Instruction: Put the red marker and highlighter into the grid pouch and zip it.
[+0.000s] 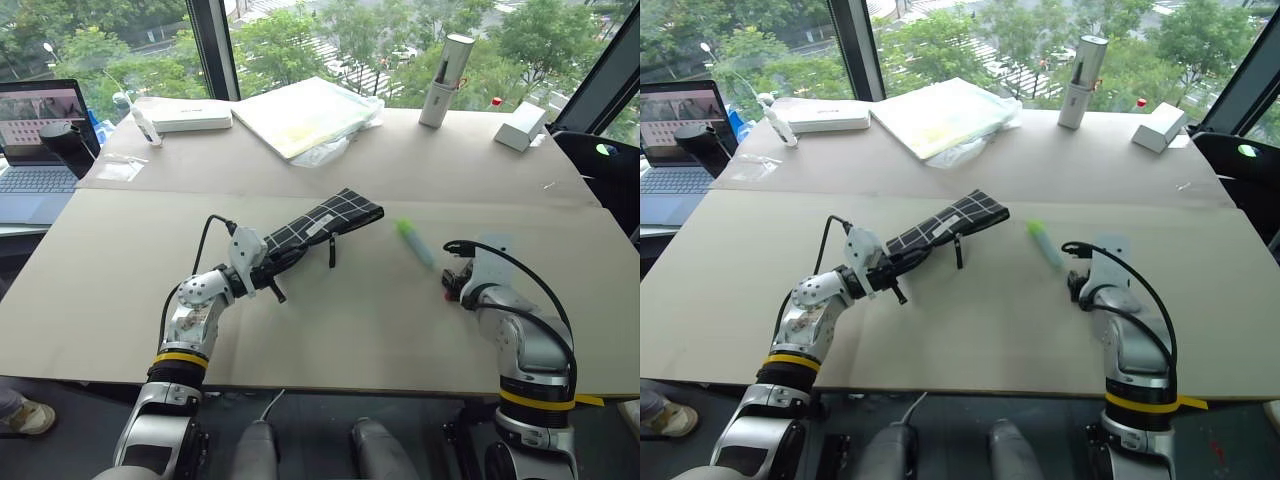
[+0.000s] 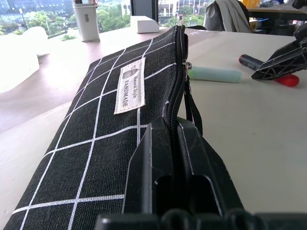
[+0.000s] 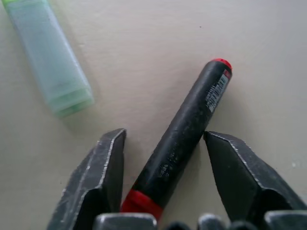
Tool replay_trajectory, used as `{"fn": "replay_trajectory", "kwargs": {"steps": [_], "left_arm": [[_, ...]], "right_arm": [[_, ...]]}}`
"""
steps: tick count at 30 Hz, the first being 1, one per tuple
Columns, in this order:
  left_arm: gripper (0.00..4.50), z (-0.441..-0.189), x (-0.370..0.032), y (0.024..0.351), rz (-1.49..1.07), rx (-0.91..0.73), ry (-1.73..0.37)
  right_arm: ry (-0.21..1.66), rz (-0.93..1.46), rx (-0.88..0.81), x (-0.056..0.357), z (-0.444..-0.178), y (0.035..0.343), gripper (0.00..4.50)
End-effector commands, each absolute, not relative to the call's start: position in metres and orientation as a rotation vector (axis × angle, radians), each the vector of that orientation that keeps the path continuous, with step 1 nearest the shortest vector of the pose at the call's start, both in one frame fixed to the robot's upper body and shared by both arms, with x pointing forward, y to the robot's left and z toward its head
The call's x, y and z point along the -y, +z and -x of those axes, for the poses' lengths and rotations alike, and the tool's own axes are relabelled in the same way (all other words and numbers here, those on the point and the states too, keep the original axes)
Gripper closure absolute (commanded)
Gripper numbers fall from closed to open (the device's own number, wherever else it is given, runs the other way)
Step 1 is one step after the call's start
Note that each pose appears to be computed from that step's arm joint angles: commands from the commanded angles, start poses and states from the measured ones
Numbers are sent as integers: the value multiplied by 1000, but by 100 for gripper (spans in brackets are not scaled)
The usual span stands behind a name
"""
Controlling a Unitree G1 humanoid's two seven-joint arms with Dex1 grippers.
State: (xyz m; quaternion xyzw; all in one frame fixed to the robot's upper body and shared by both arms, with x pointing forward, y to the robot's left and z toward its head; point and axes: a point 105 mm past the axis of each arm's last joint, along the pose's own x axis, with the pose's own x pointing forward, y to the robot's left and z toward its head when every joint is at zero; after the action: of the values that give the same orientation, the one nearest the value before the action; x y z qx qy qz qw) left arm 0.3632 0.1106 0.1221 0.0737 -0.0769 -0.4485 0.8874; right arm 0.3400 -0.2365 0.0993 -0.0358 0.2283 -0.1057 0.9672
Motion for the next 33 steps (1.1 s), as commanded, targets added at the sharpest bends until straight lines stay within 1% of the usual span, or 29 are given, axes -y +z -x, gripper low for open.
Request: {"fn": "replay_trajectory", "kwargs": {"steps": [1,2,3,4,11,13,15,16,18,20,23,24,27,30,33], "left_arm": [[450,-365,-111,138,-154,213,-929],[450,-364,-111,138,-154,213,-929],[450,-364,-111,138,-155,213,-929],[450,-364,-112,139,-156,213,-929],[450,-364,-114,140,-160,210,-928],[450,-364,-116,139,-161,202,-933],[450,-362,-116,139,-162,192,-949],[450,-361,-116,139,-162,188,-957],[450,-359,-116,142,-162,183,-975],[450,-358,-117,144,-164,177,-988],[450,-359,-121,147,-175,173,-994],[450,-359,-123,149,-183,168,-1000],[450,-358,-126,149,-199,155,-1018],[450,-358,-124,148,-209,147,-1034],[450,-358,-122,149,-210,152,-1042]], "right_arm": [[-278,79,-419,251,-337,107,318],[-283,76,-418,252,-336,106,347],[-286,76,-415,253,-336,107,385],[-286,76,-413,253,-335,107,399],[-270,57,-395,251,-336,107,400],[-226,54,-342,247,-341,118,400],[-114,87,-212,235,-351,145,400],[-57,130,-156,230,-353,158,400],[92,308,-34,214,-355,182,400],[173,462,72,208,-353,200,400],[322,680,194,195,-347,215,400],[419,825,250,184,-342,218,400],[594,1057,318,165,-332,211,400],[689,1159,354,150,-329,201,400],[728,1227,389,138,-329,195,400]]}}
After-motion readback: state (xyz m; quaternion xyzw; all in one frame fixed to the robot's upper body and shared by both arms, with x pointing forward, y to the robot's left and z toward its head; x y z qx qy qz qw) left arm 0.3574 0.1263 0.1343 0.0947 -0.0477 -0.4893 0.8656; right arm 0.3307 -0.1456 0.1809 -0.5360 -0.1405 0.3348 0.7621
